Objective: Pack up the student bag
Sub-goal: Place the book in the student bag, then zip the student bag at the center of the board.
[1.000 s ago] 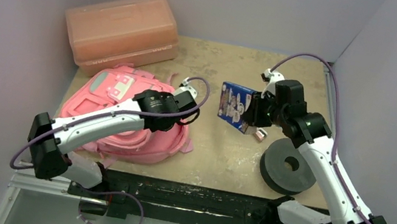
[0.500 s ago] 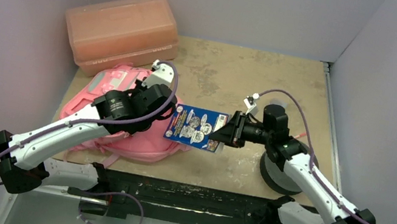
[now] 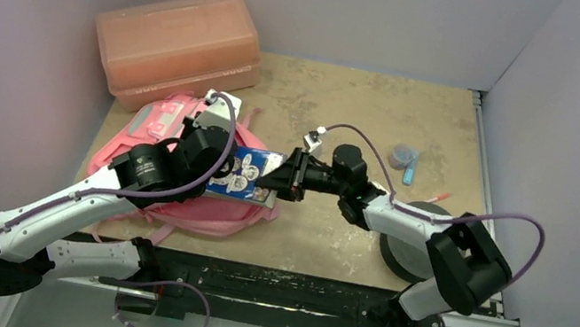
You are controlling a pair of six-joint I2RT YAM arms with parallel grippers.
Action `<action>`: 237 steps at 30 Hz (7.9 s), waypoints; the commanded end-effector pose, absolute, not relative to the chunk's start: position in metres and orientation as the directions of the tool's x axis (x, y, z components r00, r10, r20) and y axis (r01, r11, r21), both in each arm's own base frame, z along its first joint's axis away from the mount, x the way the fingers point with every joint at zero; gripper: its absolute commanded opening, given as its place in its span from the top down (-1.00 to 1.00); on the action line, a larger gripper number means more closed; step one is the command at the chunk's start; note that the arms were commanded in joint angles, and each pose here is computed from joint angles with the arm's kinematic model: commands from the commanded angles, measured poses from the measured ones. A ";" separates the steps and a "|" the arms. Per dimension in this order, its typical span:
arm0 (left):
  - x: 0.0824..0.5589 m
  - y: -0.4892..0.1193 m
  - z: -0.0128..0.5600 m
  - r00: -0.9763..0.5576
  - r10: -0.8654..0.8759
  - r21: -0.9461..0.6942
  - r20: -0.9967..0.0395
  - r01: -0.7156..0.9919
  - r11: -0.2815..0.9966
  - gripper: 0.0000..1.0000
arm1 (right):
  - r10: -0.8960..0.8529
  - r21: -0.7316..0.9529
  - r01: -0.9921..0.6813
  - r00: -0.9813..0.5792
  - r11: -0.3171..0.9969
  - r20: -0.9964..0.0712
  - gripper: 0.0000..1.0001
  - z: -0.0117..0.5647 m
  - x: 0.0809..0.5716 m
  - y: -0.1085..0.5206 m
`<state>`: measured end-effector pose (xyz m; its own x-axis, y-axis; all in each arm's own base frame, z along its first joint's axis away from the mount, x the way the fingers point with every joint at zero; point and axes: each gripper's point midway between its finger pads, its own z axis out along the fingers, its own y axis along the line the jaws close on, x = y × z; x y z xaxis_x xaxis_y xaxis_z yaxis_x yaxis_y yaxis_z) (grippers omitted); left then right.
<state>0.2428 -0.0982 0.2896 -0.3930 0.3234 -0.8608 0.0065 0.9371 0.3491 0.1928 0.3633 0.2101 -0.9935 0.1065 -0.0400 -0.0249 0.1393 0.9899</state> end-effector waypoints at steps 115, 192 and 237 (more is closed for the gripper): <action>0.238 -0.118 0.283 -0.339 0.176 0.153 -0.924 0.092 0.984 1.00 | 0.014 0.501 -0.615 -0.624 0.609 -0.782 -0.41 0.172 0.338 0.389; 0.237 -0.123 0.283 -0.318 0.173 0.140 -0.932 0.124 0.982 0.78 | -0.218 0.296 -0.906 -0.369 0.304 -0.904 1.00 0.169 0.421 0.488; 0.250 -0.151 0.180 -0.666 0.600 0.725 -0.444 0.126 0.677 0.01 | -0.155 0.490 -0.825 -0.543 0.282 -0.825 0.67 0.180 0.398 0.479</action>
<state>0.2366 -0.1862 0.1207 -0.7054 0.6084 -0.3638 0.3266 0.7344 0.5949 0.4077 0.4730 0.1021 -0.6371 -0.2188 -0.7390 -0.7537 0.3777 0.5379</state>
